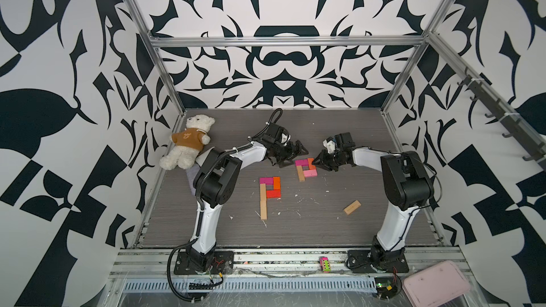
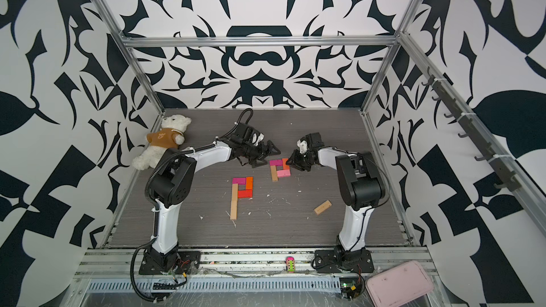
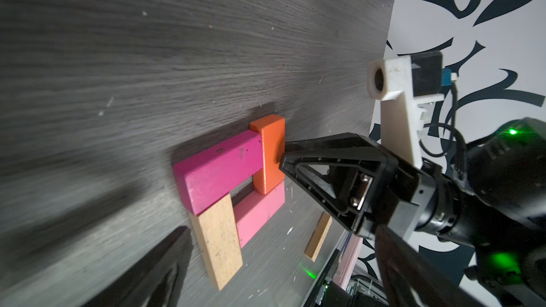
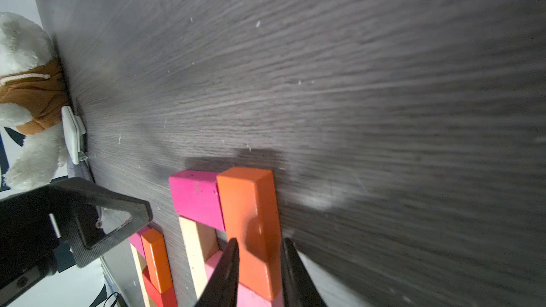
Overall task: Assemble the letter p with building blocks
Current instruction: Adjust the building block at the center of the board.
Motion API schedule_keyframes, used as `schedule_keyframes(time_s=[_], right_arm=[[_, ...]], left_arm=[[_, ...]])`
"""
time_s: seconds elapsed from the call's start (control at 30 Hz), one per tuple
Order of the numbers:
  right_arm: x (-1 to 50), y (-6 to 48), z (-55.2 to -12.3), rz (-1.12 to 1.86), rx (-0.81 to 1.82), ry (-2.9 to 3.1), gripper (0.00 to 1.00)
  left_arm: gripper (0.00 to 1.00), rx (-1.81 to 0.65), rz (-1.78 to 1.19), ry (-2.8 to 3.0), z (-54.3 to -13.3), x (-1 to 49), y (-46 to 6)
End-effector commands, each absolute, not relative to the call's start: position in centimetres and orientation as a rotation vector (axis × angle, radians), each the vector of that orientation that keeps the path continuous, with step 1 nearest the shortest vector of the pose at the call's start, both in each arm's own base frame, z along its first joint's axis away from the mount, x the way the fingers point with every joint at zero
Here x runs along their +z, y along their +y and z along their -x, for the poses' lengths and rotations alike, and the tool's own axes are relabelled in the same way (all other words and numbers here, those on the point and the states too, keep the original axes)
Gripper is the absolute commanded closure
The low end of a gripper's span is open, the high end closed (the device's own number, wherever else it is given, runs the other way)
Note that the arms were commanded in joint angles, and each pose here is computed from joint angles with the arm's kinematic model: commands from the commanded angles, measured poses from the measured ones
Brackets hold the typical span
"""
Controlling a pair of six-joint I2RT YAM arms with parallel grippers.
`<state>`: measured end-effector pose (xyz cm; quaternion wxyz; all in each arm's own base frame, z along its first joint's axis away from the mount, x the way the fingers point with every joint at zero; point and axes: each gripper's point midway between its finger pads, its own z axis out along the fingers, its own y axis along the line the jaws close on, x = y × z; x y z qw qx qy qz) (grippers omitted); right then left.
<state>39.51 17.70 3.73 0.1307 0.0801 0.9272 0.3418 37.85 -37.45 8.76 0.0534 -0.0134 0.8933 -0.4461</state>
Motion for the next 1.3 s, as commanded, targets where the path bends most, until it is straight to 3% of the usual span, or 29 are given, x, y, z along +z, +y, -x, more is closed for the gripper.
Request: schedule_keyframes(time_s=[0.0, 0.17, 0.33, 0.53, 1.27], right_arm=[[8.5, 18.7, -41.0, -0.164, 1.048, 2.584, 0.7], [9.8, 18.5, -42.2, -0.166, 1.012, 2.568, 0.69], [8.9, 17.8, -43.7, -0.218, 0.909, 2.621, 0.77], [7.9, 18.2, -45.0, -0.199, 0.809, 2.682, 0.99], [4.7, 20.0, -45.0, -0.086, 0.672, 2.808, 1.0]], left_arm=[[0.01, -1.33, -0.038, 2.675, -37.5, 11.3, -36.8], [0.01, -1.315, -0.111, 2.632, -36.0, 13.4, -35.6], [0.01, -1.283, -0.157, 2.591, -33.9, 15.2, -33.9], [0.01, -1.25, -0.187, 2.575, -31.9, 16.1, -32.3], [0.01, -1.262, -0.173, 2.585, -31.3, 15.5, -32.0]])
